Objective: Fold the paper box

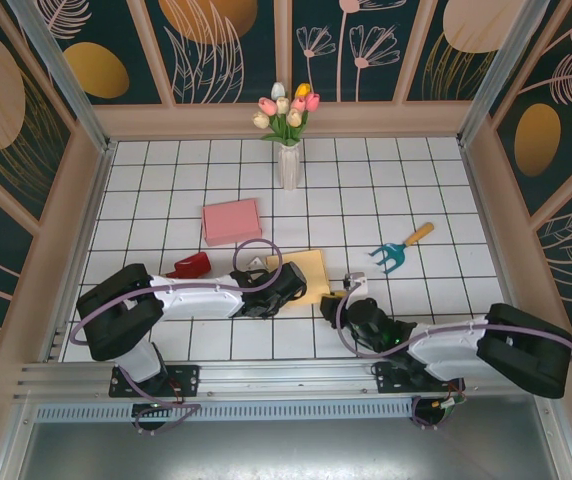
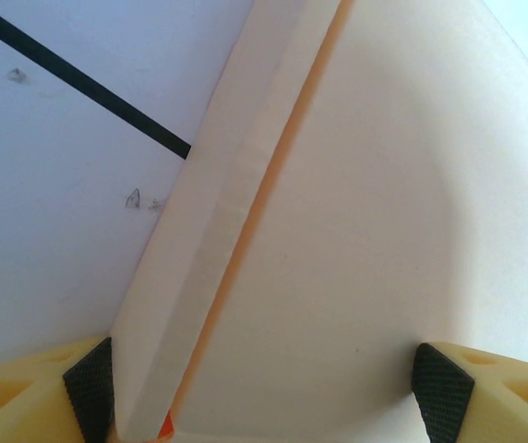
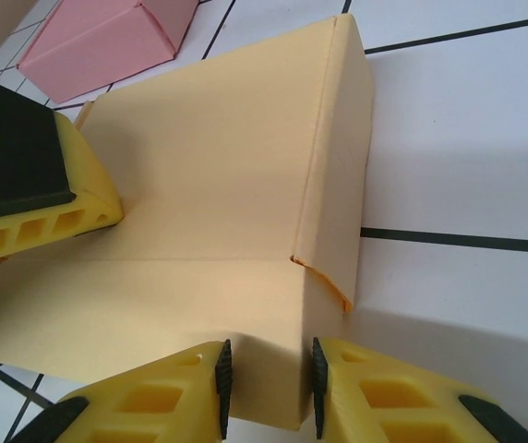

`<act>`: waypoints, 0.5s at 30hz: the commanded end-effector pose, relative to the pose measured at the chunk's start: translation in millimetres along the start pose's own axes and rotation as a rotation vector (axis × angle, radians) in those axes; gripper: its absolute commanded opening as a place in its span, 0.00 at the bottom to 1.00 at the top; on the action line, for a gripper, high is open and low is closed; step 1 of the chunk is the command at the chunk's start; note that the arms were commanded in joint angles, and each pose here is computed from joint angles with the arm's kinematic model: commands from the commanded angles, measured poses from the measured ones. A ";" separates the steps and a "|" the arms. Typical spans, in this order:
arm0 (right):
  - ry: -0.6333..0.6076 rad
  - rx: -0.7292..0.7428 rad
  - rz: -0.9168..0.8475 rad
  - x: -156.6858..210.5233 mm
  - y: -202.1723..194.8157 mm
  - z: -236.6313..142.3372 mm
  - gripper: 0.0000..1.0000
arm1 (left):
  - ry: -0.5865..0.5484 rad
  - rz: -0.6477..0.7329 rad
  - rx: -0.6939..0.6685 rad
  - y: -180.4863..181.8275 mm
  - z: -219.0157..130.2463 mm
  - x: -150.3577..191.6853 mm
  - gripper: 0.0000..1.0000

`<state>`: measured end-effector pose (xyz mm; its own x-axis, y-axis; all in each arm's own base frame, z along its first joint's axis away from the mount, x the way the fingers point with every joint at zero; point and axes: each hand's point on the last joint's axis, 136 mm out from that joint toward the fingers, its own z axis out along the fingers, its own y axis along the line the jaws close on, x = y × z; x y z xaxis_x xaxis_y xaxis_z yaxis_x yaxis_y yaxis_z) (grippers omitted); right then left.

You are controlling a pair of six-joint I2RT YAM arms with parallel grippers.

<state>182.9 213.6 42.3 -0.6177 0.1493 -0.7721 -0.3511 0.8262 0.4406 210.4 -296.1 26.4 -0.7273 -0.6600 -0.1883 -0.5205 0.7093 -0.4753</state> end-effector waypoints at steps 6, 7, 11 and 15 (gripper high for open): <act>0.099 0.070 -0.061 37.0 -26.6 -0.6 0.28 | -0.017 0.105 -0.345 99.7 18.4 -6.4 0.83; 0.096 0.075 -0.061 36.6 -27.0 0.1 0.28 | -0.017 0.111 -0.350 100.9 18.6 -6.4 0.84; 0.083 0.101 -0.059 36.2 -32.2 0.9 0.28 | -0.020 0.153 -0.381 106.8 19.5 -8.1 0.84; 0.068 0.113 -0.056 33.6 -34.7 0.0 0.29 | -0.048 0.212 -0.435 113.8 17.5 -14.8 0.85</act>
<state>188.8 213.9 33.5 -0.5962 0.1551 -0.7877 -0.3298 0.8472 0.4164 215.8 -294.6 23.0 -0.7336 -0.6362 -0.2390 -0.4957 0.7415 -0.4522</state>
